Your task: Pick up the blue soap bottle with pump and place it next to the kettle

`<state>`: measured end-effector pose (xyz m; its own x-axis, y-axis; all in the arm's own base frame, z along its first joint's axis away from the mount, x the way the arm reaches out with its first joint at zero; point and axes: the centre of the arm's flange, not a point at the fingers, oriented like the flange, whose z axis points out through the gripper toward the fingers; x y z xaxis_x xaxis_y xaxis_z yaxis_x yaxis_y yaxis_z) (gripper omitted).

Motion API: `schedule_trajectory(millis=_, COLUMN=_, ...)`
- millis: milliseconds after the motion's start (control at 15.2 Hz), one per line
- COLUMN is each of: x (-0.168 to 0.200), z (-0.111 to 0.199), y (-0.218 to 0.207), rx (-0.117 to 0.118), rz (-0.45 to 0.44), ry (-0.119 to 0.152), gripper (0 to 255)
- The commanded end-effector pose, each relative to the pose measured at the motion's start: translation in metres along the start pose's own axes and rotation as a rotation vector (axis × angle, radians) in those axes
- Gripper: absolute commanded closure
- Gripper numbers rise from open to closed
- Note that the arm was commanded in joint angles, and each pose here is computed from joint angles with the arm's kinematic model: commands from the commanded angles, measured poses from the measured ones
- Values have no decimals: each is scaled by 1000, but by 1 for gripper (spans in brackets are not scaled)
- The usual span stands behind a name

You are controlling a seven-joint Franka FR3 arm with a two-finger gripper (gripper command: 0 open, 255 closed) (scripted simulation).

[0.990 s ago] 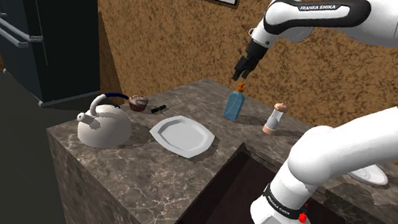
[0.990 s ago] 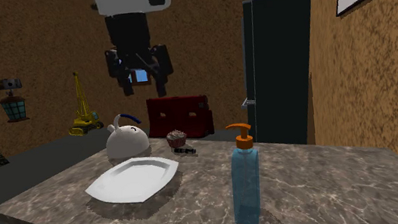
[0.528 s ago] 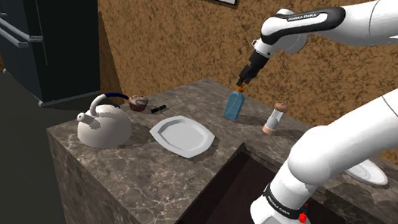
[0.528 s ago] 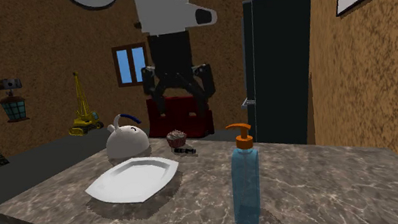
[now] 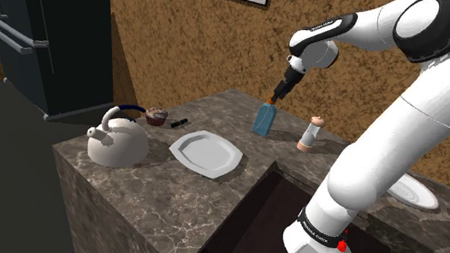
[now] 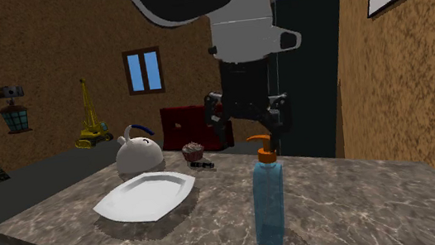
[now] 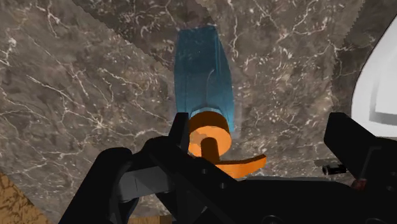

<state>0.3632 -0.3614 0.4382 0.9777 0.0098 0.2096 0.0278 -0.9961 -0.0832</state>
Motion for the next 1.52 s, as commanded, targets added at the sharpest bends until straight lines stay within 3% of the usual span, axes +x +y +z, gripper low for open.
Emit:
schedule_trajectory(millis=0, x=-2, z=13, y=24, rx=2, rz=-2, ry=4, gripper=0)
schedule_trajectory(millis=594, x=-2, z=59, y=36, rx=4, rz=-3, ry=6, gripper=0)
schedule_trajectory(millis=1122, x=-2, z=59, y=36, rx=4, rz=-3, ry=6, gripper=0)
schedule_trajectory(millis=1188, x=-2, z=59, y=36, rx=4, rz=-3, ry=6, gripper=255)
schedule_trajectory(millis=1452, x=-1, z=58, y=36, rx=4, rz=-3, ry=6, gripper=255)
